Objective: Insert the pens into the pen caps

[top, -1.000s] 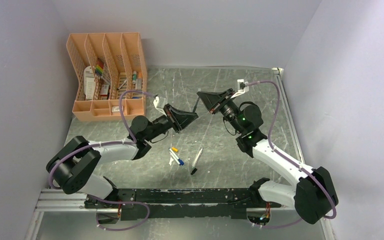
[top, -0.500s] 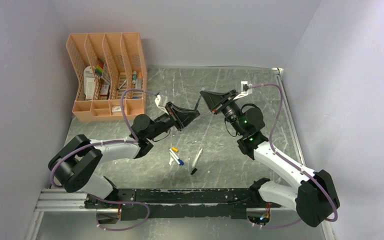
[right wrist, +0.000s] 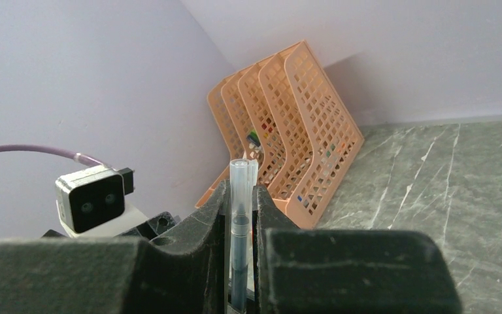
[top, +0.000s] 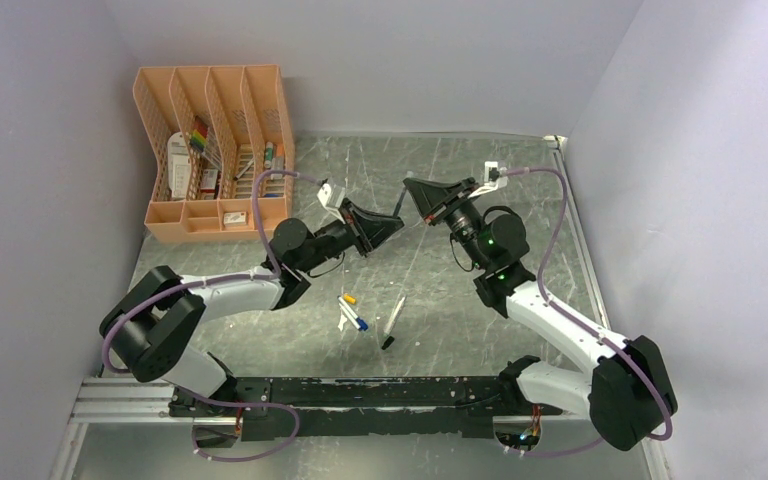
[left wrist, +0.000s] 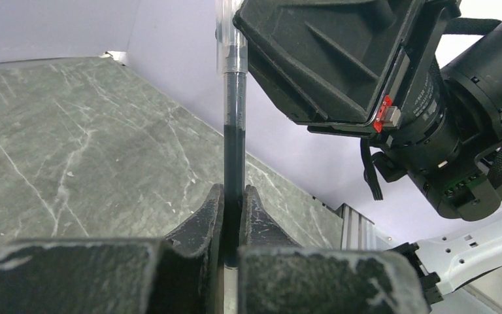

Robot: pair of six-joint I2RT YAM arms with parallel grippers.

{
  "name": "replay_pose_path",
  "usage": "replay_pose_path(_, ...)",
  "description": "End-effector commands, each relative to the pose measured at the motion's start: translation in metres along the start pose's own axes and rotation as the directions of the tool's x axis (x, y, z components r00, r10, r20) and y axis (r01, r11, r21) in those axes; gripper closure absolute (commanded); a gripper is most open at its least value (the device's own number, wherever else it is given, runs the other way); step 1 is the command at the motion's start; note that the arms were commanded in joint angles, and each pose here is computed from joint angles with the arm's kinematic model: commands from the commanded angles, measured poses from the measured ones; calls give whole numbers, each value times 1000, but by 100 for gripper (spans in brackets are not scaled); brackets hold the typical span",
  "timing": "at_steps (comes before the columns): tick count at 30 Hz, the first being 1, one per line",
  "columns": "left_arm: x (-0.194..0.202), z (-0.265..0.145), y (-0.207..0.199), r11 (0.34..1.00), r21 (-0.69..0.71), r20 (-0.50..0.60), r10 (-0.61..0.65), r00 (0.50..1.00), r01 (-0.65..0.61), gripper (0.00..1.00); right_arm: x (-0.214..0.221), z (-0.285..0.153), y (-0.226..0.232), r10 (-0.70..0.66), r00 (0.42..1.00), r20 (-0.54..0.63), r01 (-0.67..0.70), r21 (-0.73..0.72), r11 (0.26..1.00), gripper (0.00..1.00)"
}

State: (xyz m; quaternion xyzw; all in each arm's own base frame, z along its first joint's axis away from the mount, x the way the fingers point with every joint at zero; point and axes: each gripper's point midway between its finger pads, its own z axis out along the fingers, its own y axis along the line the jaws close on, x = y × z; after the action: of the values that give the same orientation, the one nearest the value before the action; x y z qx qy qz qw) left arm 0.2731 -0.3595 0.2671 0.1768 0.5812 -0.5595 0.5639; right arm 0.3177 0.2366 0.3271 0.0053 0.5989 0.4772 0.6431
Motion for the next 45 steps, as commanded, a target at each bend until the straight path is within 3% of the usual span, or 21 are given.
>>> replay_pose_path(1, -62, 18, -24, 987, 64, 164, 135, 977, -147, 93, 73, -23, -16, 40, 967, -250, -36, 21, 999, 100)
replay_pose_path(30, -118, 42, -44, 958, 76, 285, 245, 927, -277, 93, 139, -63, -26, 101, 907, -409, -88, 50, 995, 100)
replay_pose_path(45, -97, 31, -48, 943, 128, 241, 271, 932, -307, 93, 110, -44, -18, 21, 934, -356, -9, 36, 999, 100)
